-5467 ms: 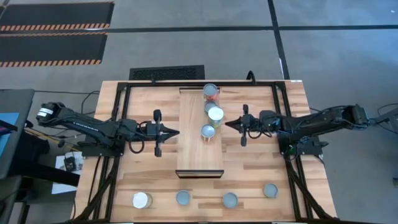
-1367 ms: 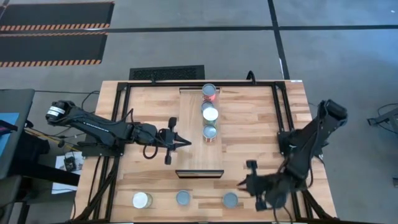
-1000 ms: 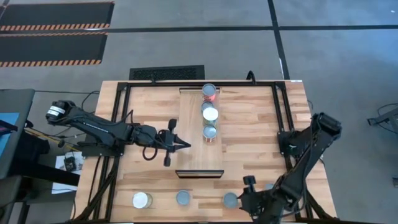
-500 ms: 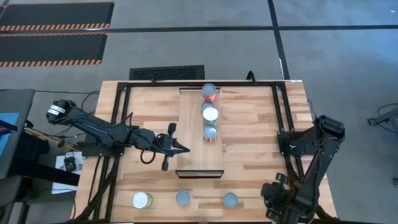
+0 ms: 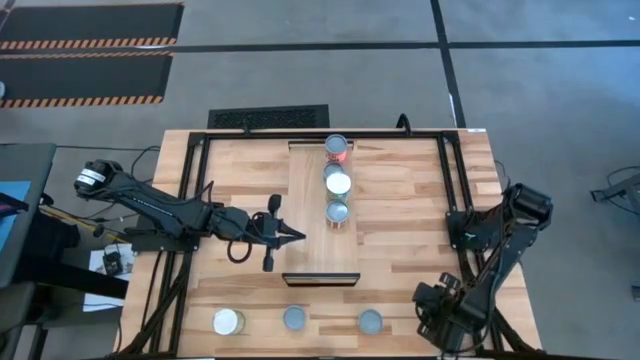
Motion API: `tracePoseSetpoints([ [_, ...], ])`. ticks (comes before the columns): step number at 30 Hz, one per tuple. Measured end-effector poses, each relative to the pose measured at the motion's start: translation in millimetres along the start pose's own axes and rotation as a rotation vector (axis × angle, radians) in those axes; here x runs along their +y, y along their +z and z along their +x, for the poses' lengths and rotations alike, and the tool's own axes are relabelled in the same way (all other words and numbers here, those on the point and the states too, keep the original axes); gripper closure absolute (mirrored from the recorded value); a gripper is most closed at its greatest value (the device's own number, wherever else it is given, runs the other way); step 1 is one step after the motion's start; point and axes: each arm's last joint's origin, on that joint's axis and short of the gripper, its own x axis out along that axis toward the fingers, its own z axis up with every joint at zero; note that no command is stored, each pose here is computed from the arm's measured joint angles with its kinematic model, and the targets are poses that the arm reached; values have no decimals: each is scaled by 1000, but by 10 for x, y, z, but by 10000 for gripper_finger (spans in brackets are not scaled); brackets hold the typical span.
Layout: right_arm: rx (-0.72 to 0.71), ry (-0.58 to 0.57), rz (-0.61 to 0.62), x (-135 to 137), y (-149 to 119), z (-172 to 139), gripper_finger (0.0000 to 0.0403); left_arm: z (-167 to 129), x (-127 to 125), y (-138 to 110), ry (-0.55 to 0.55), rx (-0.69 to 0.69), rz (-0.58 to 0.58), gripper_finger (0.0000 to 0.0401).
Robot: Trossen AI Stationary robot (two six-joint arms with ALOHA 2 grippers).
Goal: Pick and place cans onto a shelf
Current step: Put the small yellow can on the shelf
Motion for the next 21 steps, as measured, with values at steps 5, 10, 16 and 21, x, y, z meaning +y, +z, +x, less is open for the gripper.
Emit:
tracePoseSetpoints([
  [5, -3, 14, -6, -17, 36, 94, 248, -6, -18, -2, 13, 3, -2, 399],
  [10, 11, 11, -25, -21, 51, 90, 305, -6, -19, -4, 14, 5, -16, 399],
  [16, 41, -23, -93, -14, 53, 25, 312, -6, -19, -3, 14, 4, -17, 399],
  [21, 82, -89, -100, -5, 85, -139, 266, -7, -18, -1, 13, 3, -17, 400],
])
